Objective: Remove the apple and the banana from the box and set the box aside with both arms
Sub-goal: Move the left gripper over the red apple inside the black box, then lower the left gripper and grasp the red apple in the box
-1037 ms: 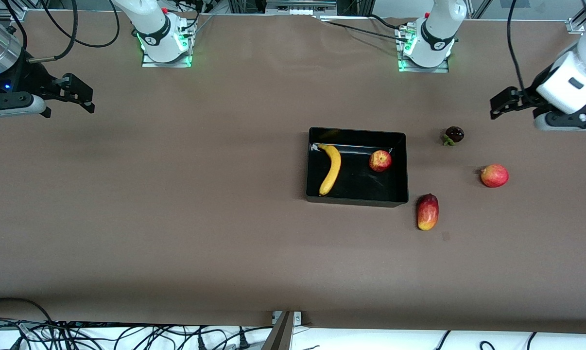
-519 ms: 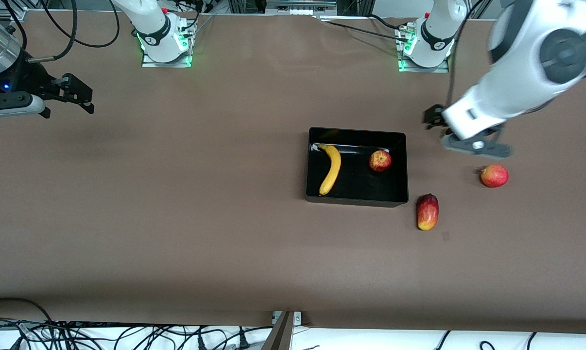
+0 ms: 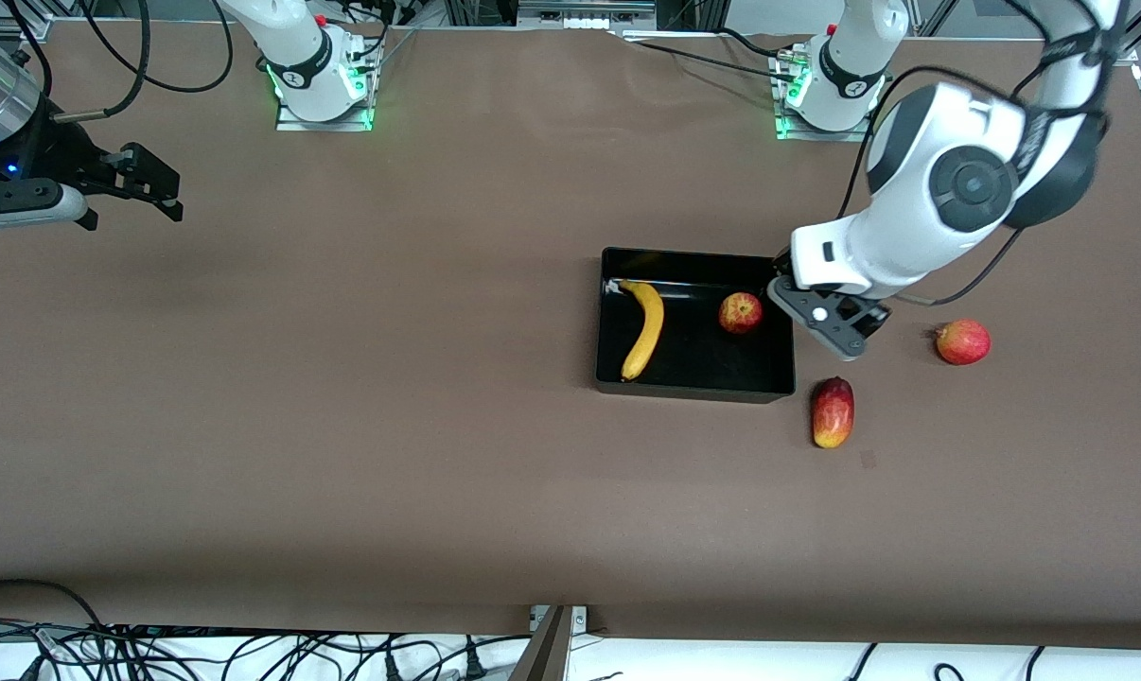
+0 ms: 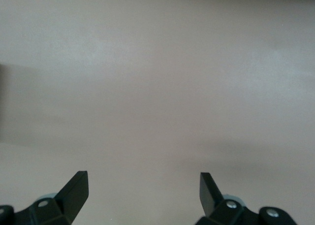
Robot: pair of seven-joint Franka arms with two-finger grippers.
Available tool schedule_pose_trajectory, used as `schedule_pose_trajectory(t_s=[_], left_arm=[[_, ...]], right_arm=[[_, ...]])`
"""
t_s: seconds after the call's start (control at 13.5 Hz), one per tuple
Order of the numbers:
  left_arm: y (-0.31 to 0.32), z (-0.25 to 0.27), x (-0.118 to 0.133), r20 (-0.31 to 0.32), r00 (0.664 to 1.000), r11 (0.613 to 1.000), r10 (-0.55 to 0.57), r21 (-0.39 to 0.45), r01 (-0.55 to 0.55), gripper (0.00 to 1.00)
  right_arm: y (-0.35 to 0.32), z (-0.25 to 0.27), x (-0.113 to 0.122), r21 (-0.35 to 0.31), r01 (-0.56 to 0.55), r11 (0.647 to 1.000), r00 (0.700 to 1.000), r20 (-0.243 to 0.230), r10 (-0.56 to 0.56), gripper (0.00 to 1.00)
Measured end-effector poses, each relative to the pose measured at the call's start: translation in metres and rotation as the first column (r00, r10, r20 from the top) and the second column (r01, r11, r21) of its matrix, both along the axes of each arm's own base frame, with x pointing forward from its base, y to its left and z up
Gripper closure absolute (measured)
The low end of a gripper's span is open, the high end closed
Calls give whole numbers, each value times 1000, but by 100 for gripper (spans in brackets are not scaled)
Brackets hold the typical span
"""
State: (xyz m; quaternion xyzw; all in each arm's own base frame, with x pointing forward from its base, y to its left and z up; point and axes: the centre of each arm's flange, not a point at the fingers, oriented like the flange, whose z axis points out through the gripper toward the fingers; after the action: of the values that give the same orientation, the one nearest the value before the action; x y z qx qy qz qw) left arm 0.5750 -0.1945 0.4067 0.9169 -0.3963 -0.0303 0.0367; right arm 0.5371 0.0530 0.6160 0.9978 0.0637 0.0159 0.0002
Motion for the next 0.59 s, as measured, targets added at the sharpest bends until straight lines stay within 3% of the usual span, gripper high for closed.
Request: schedule_pose_trajectory(t_s=[0.3, 0.59], left_arm=[[-23, -67, -24, 21, 984, 985, -174, -6, 175, 0], [-34, -132, -44, 31, 969, 969, -246, -1, 246, 0]], right_arm=[[-1, 0, 0, 0, 1, 1000, 1000, 0, -1, 0], [-1, 0, 0, 0, 2, 1000, 1000, -1, -2, 0]])
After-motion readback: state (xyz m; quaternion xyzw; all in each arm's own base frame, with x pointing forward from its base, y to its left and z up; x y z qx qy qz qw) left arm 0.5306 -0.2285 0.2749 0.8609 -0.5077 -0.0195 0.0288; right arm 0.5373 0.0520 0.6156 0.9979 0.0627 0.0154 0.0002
